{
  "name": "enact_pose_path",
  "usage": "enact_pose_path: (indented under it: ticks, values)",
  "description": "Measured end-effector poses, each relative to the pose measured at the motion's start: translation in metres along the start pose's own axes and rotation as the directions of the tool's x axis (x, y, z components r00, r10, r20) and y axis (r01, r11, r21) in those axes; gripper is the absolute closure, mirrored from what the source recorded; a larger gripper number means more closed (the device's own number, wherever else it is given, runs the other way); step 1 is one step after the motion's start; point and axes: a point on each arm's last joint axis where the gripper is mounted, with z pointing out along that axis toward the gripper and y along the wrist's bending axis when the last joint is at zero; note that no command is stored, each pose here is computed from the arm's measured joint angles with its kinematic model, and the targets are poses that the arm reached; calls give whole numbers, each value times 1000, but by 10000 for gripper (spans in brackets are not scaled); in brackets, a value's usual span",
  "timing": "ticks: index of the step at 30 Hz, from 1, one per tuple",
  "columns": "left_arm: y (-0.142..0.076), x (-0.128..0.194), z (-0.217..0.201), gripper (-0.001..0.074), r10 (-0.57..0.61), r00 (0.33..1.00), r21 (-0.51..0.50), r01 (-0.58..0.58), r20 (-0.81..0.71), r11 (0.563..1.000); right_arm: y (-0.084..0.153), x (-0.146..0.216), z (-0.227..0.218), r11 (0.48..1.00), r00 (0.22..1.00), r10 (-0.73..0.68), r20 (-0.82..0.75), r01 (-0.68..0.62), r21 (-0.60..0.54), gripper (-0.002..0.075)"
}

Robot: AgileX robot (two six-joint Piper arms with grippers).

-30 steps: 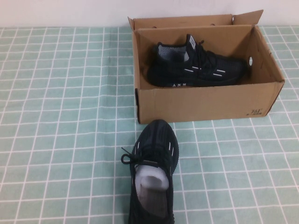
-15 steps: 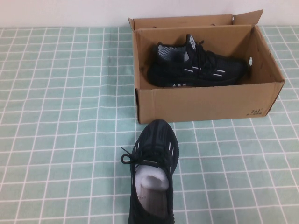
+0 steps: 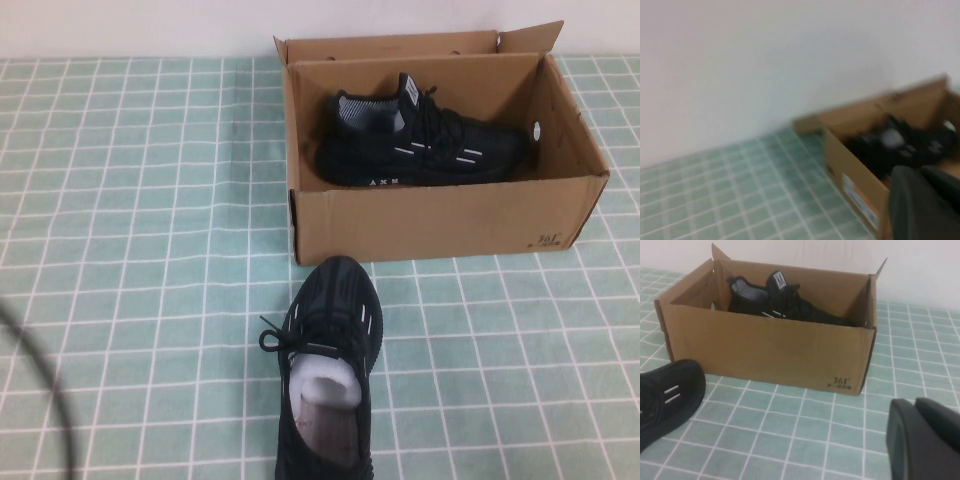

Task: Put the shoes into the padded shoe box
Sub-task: Pick up the shoe from the table

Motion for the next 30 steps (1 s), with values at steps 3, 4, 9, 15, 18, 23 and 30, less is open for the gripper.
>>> enact_pose_path:
  ticks: [3, 4, 9, 15, 18, 23, 30]
  values:
    - [-8, -3, 26, 739, 41, 998, 88, -37, -52, 995, -2, 2, 0, 1000, 1000, -22, -18, 22, 19, 732]
    - [-10, -3, 34, 739, 35, 998, 100, -29, -53, 995, -3, 5, 0, 999, 998, -21, -54, 23, 29, 732]
    - [-17, 6, 73, 739, -71, 989, 158, 92, -133, 983, -3, 6, 0, 999, 998, -26, -62, 28, 34, 732]
    - [-34, 36, 117, 739, 80, 942, 329, 33, -325, 944, -4, 6, 0, 998, 997, -39, -60, 42, 42, 732]
    - [-50, 53, 128, 738, 272, 893, 494, -65, -359, 867, -5, 5, 0, 997, 997, -50, -59, 53, 49, 732]
    - [-79, 79, 136, 690, 548, 764, 700, -183, -341, 690, -5, 5, 0, 997, 997, -58, -59, 61, 53, 732]
    - [-117, 104, 139, 504, 780, 586, 830, -308, -220, 466, -5, 5, 0, 997, 997, -58, -59, 61, 53, 732]
